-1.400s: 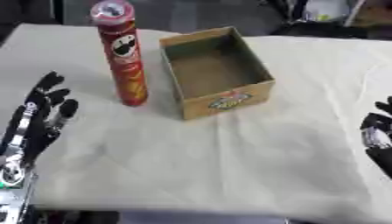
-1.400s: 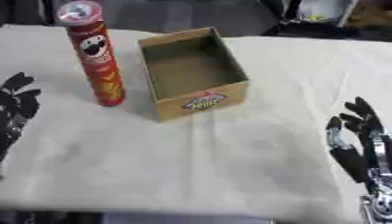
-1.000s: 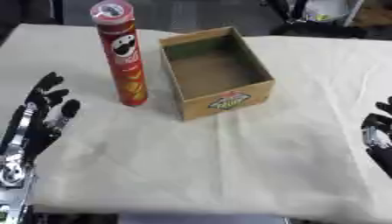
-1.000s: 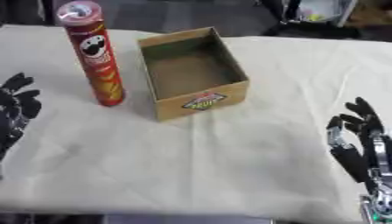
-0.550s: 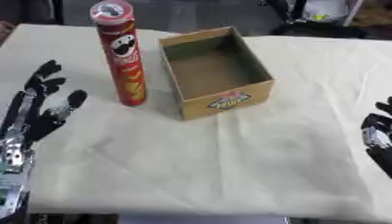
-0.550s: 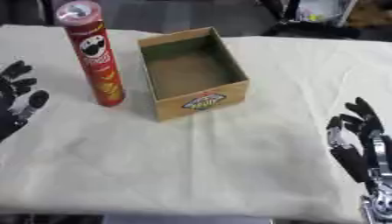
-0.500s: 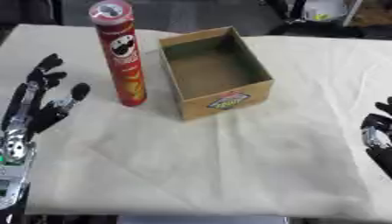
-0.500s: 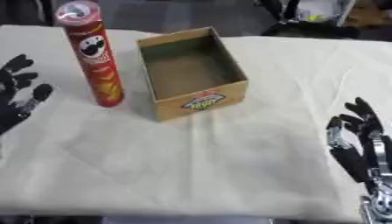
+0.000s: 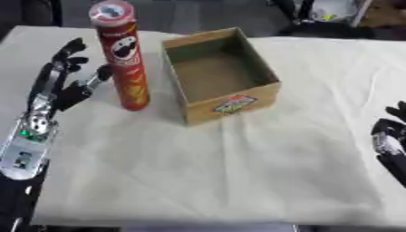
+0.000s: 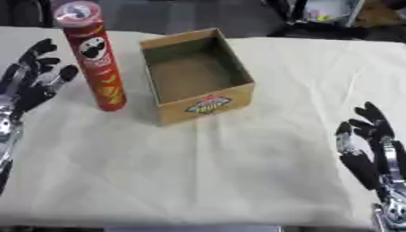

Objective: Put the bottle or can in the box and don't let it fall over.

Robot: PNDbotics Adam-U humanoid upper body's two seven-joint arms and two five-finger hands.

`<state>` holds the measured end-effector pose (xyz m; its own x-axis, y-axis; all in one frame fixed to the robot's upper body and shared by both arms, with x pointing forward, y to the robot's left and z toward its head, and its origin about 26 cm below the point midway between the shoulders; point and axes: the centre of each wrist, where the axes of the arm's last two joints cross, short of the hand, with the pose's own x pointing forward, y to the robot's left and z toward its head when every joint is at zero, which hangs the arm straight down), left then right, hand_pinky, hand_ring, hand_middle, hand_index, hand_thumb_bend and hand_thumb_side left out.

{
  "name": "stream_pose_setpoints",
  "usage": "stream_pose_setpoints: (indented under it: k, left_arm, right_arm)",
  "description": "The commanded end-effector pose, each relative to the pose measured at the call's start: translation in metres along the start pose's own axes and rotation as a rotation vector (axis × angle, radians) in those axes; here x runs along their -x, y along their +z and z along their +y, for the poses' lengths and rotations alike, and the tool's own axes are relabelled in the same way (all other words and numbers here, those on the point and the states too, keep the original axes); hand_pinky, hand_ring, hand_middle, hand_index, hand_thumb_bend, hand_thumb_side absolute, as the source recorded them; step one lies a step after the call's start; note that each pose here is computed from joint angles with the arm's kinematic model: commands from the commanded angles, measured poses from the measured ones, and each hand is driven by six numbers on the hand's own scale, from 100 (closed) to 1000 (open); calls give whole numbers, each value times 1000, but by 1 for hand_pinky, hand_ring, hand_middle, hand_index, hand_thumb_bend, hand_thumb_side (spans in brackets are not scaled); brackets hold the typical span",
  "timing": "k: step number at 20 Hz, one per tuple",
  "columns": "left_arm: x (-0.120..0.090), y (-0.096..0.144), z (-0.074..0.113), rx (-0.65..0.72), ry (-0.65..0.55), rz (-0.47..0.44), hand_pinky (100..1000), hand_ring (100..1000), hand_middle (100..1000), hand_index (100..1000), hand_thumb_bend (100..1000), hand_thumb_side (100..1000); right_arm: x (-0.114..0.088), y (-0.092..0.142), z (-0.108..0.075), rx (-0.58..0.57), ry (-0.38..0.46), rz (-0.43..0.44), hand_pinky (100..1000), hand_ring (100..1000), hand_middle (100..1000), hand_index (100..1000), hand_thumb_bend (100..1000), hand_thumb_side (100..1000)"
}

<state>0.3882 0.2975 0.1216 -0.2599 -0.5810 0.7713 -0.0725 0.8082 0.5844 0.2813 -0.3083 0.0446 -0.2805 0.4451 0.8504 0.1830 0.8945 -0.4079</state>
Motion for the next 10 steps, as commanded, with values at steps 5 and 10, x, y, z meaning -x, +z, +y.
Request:
stream_pose_setpoints:
  k: [5, 10]
  left_arm:
    - [-4, -29, 2, -8, -70, 8, 903, 853, 894, 979, 695, 714]
    - [2, -38, -4, 11, -97, 39, 905, 854, 894, 971, 632, 703]
  right_arm:
    - [-4, -4, -2, -19, 1, -24, 864, 841, 887, 1000, 100, 506]
    - [-4, -4, 0, -27, -6, -24, 864, 842, 888, 1000, 100, 507]
